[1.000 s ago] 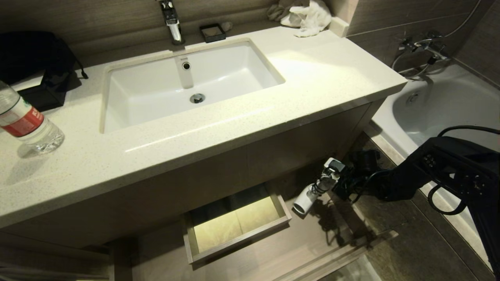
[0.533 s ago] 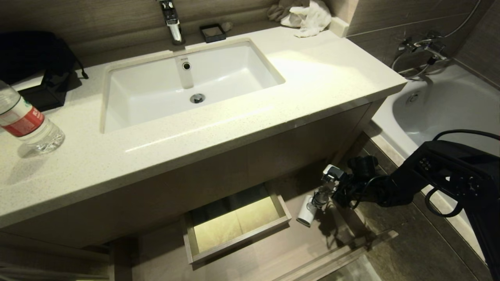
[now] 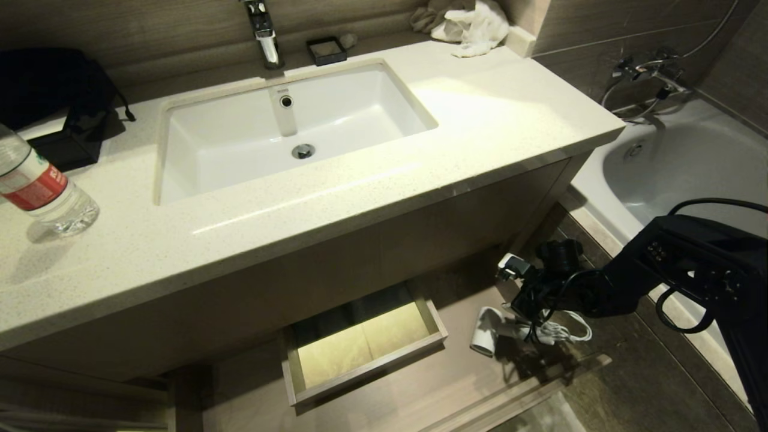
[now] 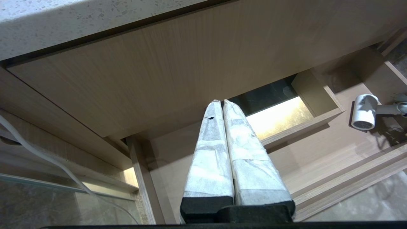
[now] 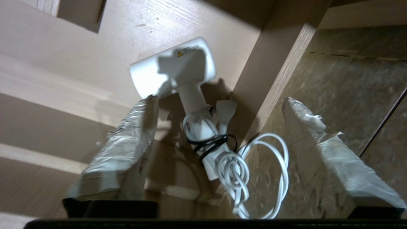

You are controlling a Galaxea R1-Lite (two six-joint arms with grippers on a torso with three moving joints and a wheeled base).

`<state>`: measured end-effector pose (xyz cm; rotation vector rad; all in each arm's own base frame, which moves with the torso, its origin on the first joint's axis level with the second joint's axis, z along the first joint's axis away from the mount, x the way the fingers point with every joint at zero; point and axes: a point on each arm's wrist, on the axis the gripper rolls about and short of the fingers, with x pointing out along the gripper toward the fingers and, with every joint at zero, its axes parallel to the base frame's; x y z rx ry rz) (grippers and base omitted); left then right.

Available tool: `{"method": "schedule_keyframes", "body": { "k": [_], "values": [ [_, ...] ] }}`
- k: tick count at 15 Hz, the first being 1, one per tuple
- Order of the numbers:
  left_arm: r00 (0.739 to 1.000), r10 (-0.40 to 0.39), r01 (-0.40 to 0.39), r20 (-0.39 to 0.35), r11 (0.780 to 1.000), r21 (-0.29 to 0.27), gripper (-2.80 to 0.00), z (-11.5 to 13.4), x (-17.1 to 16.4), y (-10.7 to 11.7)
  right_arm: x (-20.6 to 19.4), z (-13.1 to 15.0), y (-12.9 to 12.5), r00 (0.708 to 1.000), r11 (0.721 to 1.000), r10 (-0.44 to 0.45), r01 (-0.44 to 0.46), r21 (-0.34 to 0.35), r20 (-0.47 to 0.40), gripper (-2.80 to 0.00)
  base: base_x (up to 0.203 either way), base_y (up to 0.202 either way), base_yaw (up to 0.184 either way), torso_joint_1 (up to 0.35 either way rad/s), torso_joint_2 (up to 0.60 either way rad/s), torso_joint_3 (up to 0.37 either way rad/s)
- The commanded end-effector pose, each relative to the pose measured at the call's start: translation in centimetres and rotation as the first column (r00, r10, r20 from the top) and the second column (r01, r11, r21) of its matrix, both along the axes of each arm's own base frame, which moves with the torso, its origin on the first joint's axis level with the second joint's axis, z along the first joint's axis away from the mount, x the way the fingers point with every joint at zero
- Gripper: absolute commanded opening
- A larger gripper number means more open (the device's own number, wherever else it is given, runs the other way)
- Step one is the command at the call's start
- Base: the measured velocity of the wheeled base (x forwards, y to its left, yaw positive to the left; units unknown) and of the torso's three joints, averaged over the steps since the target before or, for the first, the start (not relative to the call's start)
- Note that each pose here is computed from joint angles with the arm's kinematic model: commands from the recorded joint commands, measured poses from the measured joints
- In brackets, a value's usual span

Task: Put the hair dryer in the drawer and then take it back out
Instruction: Put it into the drawer

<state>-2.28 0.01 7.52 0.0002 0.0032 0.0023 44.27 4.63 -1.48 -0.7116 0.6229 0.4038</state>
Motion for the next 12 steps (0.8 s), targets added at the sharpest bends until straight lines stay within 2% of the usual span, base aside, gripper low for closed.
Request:
{"method": "schedule_keyframes", "body": {
  "k": [1,3,5,8,9,12],
  "values": [
    [1.0,0.001,-0.001,0.0,1.0,0.0,-2.8,0.0,0.0,0.0,-0.7,1.1,-0.1,1.0,1.0,0.002,-0.002,-0.004,-0.011,0.0,0.0,0.0,0.0,0.0,0.0,0.0],
    [1.0,0.001,-0.001,0.0,1.0,0.0,-2.8,0.0,0.0,0.0,-1.3,1.1,-0.8,0.999,1.0,-0.02,0.019,-0.024,-0.038,0.0,0.0,0.0,0.0,0.0,0.0,0.0],
    [1.0,0.001,-0.001,0.0,1.0,0.0,-2.8,0.0,0.0,0.0,-1.3,1.1,-1.8,0.997,0.995,-0.071,0.069,-0.074,-0.033,0.0,0.0,0.0,0.0,0.0,0.0,0.0],
    [1.0,0.001,-0.001,0.0,1.0,0.0,-2.8,0.0,0.0,0.0,-1.5,1.1,-4.1,0.991,0.986,-0.122,0.115,-0.118,-0.053,0.0,0.0,0.0,0.0,0.0,0.0,0.0],
    [1.0,0.001,-0.001,0.0,1.0,0.0,-2.8,0.0,0.0,0.0,-1.9,1.0,-5.0,0.989,0.984,-0.129,0.118,-0.133,-0.075,-2.8,0.0,0.0,0.0,0.0,0.0,0.0],
    [1.0,0.001,-0.001,0.0,1.0,0.0,-2.8,0.0,0.0,0.0,-2.3,0.7,-6.5,0.982,0.978,-0.154,0.136,-0.156,-0.107,-2.8,0.0,0.0,0.0,0.0,0.0,0.0]
  ]
}}
